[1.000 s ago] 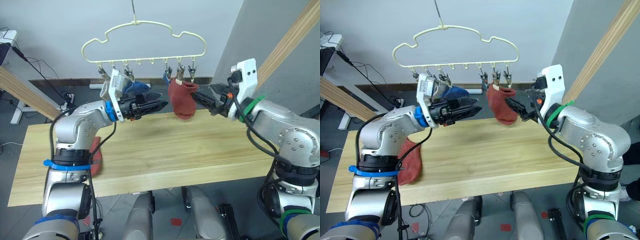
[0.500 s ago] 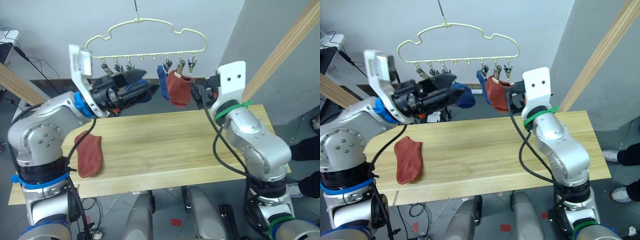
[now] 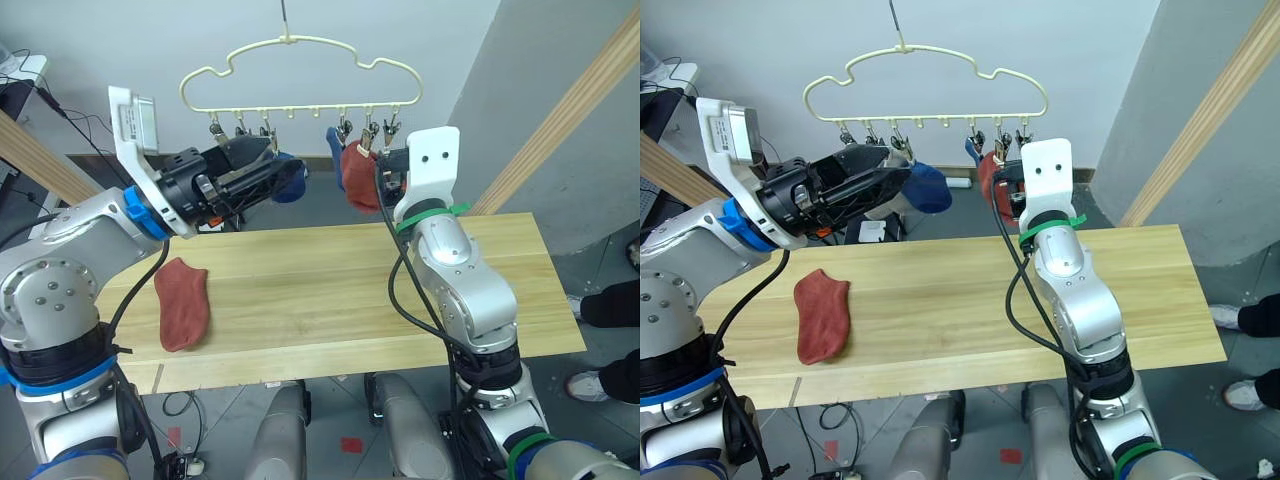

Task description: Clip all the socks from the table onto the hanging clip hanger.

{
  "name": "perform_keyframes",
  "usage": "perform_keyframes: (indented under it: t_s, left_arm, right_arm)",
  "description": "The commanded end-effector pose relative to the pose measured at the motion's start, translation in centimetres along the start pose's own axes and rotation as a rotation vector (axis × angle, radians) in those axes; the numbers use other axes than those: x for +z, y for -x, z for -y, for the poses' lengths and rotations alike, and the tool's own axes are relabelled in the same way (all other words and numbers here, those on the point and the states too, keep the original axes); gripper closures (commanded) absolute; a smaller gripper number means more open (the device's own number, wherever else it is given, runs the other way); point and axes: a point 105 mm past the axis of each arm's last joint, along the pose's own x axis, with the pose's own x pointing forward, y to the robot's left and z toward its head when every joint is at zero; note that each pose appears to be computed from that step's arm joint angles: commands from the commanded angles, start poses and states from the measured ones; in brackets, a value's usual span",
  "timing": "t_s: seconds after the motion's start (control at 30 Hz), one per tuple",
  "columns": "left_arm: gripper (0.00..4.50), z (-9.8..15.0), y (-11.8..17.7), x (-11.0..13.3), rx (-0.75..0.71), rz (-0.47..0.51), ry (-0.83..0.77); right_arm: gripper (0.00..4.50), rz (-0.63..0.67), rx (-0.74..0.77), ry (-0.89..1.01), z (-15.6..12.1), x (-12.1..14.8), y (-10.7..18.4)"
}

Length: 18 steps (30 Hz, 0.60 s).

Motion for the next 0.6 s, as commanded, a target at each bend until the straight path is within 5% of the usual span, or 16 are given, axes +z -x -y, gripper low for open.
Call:
perform_keyframes:
  t_s: [0.03,0.6]
  left_arm:
    - [0.0,0.7,0.3,0.9,-0.011,0.019,-0.048]
    - [0.0,0.5,0.3,0.9,0.006,0.018,-0.054]
  right_arm:
    - [2.4,0.071,-0.025,-0.004,0.3,1.7,-0.3]
    - [2.4,0.053,-0.094,-0.022,0.5,1.1,-2.1]
